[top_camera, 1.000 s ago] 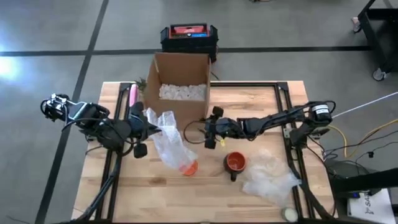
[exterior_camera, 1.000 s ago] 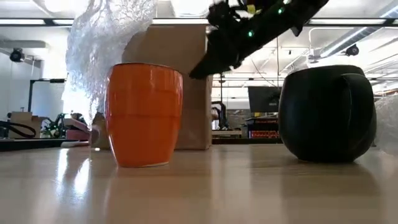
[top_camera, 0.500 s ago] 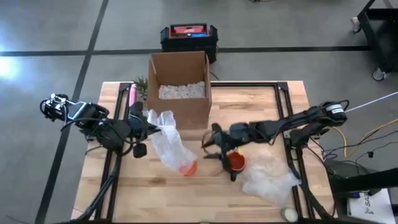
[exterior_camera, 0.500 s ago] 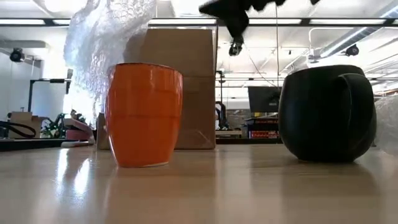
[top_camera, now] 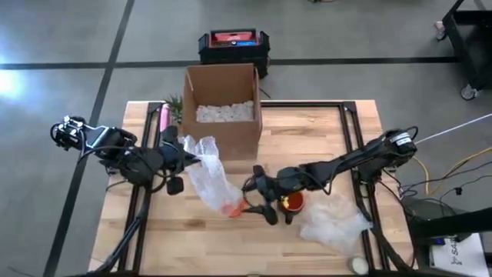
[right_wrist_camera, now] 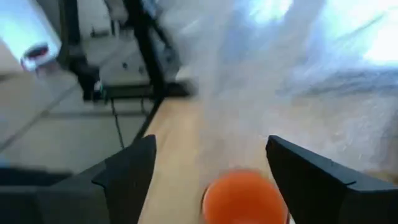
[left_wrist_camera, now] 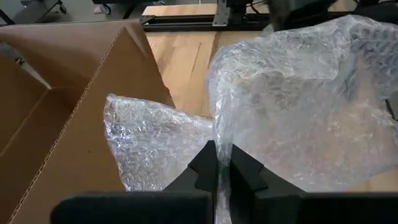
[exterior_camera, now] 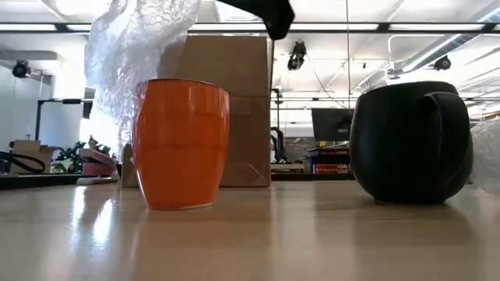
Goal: Wrap mug
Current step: Prepare the left transparent bubble wrap
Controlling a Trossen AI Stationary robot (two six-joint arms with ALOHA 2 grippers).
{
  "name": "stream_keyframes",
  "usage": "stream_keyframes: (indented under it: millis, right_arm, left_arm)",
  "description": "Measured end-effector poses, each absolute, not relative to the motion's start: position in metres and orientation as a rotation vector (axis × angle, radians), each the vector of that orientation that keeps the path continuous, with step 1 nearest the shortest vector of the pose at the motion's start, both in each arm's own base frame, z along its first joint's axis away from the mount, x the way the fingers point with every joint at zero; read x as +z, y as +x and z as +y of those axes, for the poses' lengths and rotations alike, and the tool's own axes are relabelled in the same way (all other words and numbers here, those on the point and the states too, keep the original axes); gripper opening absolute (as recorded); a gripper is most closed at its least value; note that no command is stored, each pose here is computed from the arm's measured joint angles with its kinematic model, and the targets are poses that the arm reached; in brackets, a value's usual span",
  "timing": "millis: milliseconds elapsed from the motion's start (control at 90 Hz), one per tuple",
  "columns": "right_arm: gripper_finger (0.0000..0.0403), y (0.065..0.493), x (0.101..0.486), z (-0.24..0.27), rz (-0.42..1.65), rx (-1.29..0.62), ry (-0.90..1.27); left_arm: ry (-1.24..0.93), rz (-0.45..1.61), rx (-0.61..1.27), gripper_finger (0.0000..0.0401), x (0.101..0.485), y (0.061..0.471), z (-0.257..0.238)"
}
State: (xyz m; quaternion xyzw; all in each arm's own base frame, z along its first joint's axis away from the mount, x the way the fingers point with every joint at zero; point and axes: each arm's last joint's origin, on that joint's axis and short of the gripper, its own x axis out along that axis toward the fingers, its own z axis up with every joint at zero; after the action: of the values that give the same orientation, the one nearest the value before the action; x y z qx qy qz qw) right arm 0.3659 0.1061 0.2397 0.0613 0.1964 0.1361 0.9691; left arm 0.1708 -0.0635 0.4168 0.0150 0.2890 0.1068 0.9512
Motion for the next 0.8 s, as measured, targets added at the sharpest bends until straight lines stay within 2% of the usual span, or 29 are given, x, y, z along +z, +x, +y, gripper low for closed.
stream_keyframes:
  millis: [78, 156, 300, 356, 444, 600, 644, 800]
  right_arm:
    - [0.0299, 0.367, 0.243, 0.108, 0.400, 0.272, 0.121]
    - [0.0296, 0.376, 0.248, 0.109, 0.308, 0.235, 0.144]
    - [0.0267, 0.394, 0.237, 0.109, 0.282, 0.059, 0.091]
    - [0.0242, 0.397, 0.229, 0.108, 0.306, 0.006, 0.048]
    - [0.0179, 0.400, 0.235, 0.108, 0.280, 0.005, 0.005]
    - [0.0028, 0.385, 0.246, 0.104, 0.390, -0.004, -0.131]
    - [0.0014, 0.379, 0.250, 0.100, 0.430, -0.050, -0.187]
    - [0.0007, 0.350, 0.281, 0.089, 0.524, -0.211, -0.317]
  left_arm:
    - [0.030, 0.588, 0.219, 0.0000, 0.417, 0.171, -0.063]
    - [0.036, 0.584, 0.233, 0.0000, 0.417, 0.171, -0.063]
    - [0.047, 0.589, 0.240, 0.0000, 0.415, 0.175, -0.064]
    - [0.047, 0.589, 0.243, 0.0000, 0.415, 0.175, -0.064]
    - [0.043, 0.593, 0.244, 0.0000, 0.414, 0.176, -0.065]
    - [0.024, 0.599, 0.213, 0.0000, 0.415, 0.175, -0.065]
    - [0.015, 0.598, 0.202, 0.0000, 0.416, 0.173, -0.064]
    - [-0.031, 0.607, 0.124, 0.0000, 0.419, 0.166, -0.063]
